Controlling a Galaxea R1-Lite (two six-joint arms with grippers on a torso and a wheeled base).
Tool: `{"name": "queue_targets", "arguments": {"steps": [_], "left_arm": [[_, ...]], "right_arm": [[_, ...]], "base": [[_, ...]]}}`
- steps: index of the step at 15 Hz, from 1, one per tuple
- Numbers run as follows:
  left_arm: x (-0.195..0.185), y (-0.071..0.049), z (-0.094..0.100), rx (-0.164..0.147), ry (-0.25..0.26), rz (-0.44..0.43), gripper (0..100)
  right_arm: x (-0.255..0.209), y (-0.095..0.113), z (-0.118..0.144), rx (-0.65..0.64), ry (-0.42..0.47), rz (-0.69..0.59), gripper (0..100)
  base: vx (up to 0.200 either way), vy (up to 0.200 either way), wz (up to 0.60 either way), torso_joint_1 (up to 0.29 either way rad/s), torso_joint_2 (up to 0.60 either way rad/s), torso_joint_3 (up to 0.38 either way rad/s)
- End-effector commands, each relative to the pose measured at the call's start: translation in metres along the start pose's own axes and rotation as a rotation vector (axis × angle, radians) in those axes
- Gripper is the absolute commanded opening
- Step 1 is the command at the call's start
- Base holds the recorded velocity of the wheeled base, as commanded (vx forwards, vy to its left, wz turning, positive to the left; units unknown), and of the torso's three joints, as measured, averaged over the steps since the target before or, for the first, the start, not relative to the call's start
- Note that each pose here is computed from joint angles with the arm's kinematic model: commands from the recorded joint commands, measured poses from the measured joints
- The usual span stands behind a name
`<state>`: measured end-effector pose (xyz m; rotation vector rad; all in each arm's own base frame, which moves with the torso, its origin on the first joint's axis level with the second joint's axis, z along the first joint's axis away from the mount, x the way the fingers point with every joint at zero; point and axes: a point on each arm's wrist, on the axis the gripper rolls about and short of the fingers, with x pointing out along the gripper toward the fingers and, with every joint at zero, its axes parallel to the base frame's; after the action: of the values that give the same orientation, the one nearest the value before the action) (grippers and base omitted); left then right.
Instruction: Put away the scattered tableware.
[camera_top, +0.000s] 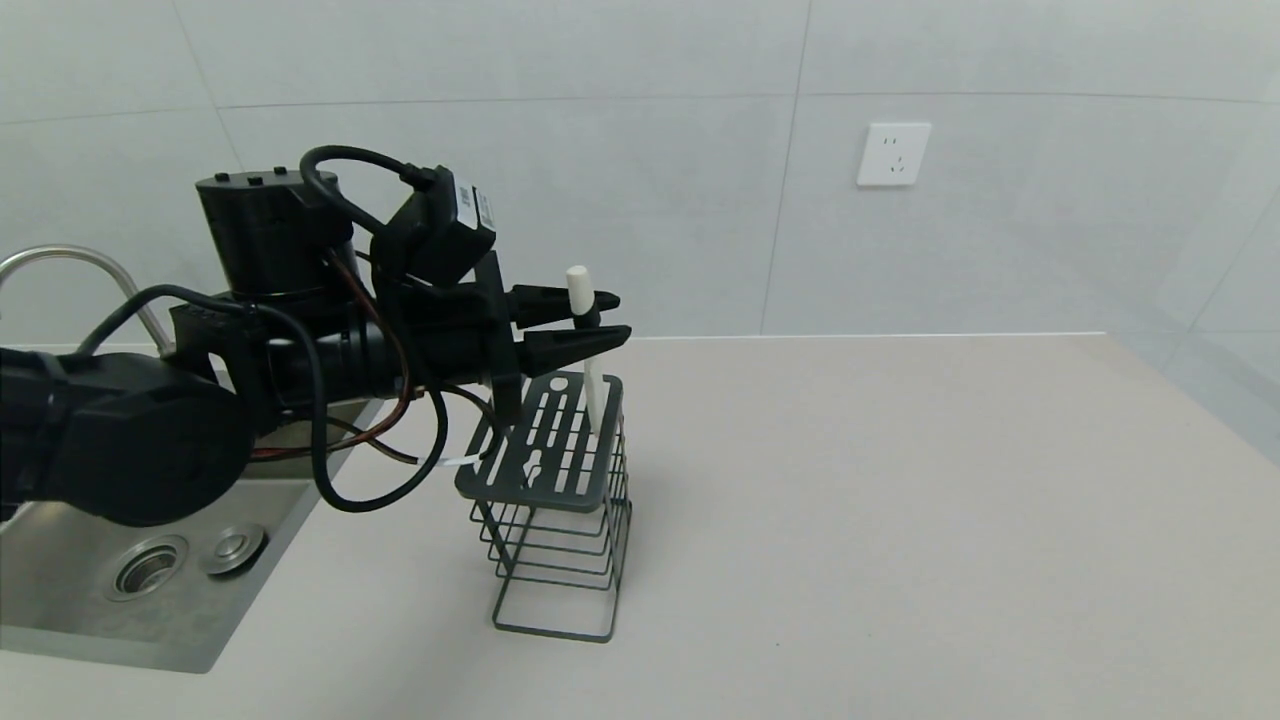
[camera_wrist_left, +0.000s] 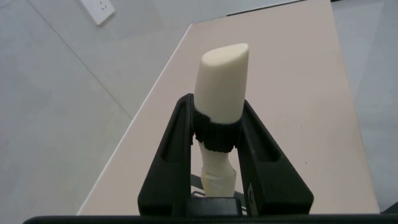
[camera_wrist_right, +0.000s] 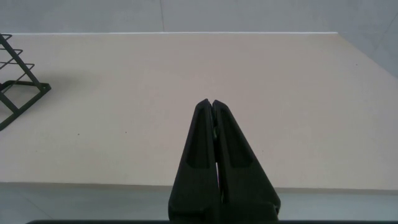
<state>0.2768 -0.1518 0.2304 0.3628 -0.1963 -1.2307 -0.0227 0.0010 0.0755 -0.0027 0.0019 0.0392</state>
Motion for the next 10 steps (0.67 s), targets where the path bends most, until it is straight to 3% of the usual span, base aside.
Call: {"name": "queue_targets", "arguments": {"steps": [1,10], "left_arm": [[0.001,0.0,-0.002,-0.02,-0.005,0.003,0],[0.006,-0.003,-0.019,-0.058,0.014,-0.008,0]], "right_arm": [[0.0,0.0,0.0,0.0,0.0,0.001,0],[0.0,0.0,0.0,0.0,0.0,0.001,0]], "base": [[0.0,0.0,0.0,0.0,0.0,0.0],[0.0,0.0,0.0,0.0,0.0,0.0]]}}
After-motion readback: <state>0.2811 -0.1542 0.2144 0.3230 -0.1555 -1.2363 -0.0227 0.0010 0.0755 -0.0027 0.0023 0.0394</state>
